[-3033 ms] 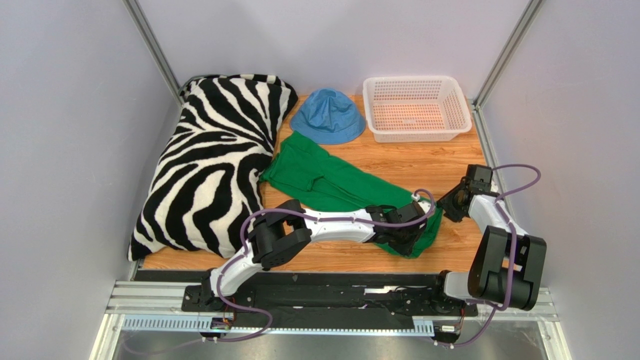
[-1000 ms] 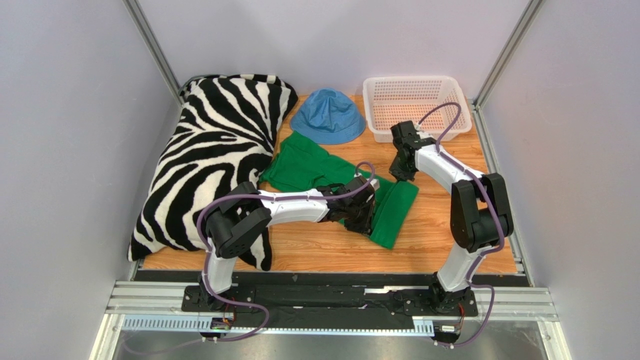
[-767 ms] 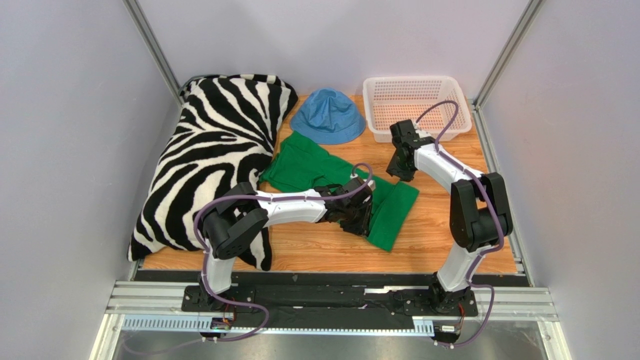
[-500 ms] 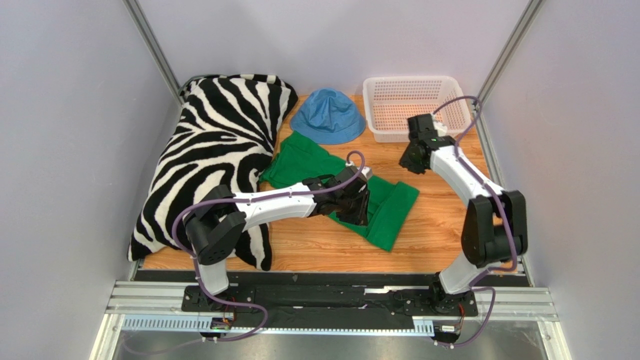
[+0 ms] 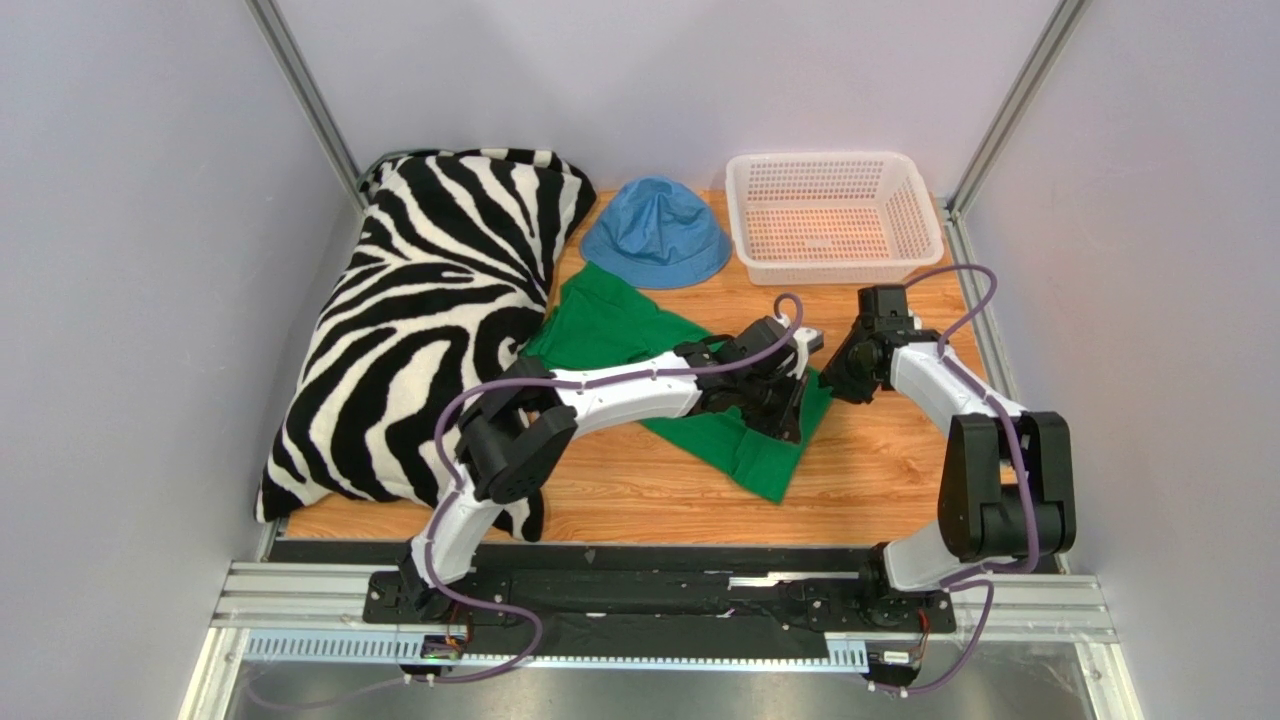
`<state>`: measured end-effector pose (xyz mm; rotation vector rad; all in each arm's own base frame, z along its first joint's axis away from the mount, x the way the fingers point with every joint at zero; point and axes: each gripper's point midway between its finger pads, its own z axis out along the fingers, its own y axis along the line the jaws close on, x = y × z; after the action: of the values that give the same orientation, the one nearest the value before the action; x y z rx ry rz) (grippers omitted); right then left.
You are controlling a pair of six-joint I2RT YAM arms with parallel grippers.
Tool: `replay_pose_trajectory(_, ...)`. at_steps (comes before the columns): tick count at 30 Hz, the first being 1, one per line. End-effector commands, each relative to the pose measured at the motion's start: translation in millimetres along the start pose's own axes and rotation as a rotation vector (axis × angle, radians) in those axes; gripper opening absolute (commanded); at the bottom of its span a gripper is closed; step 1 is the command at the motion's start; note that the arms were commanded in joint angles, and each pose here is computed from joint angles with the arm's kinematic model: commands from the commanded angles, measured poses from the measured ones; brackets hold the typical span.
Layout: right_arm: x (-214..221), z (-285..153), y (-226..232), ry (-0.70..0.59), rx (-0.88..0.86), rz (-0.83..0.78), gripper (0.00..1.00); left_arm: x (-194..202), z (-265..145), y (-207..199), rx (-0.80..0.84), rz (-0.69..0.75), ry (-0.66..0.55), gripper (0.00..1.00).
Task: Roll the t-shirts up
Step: Roll the arm.
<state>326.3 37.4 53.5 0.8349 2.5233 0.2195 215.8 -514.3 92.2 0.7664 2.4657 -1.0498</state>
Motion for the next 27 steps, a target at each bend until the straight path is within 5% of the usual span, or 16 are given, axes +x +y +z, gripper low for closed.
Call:
replay_pose_trajectory(1, -13.5, 6.7, 13.8, -0.037, -0.082, -0.003, 0.36, -4.0, 21.7, 21.5, -0.051, 0.031, -0.003, 0.02)
replay_pose_trajectory(7, -9.9, 11.8, 8.3, -0.032, -0.064, 0.005, 0.40, 16.3, 37.3, 48.8, -0.117, -0.016, 0.049, 0.01)
replay_pose_trajectory(11, -11.9, 0.2, 11.3, -0.038, -0.073, 0.017, 0.26, 21.3, 31.2, 46.1, -0.102, -0.028, 0.053, 0.00)
replay_pose_trajectory(19, 1.8, -32.6, 15.2, -0.063, -0.077, 0.008, 0.26, 9.7, -19.4, 15.3, -0.038, -0.039, -0.012, 0.05)
replay_pose_trajectory(27, 45.3, -22.7, 35.3, 0.033, -0.127, -0.029, 0.18, 35.0, -25.2, 34.8, -0.095, -0.062, 0.018, 0.02)
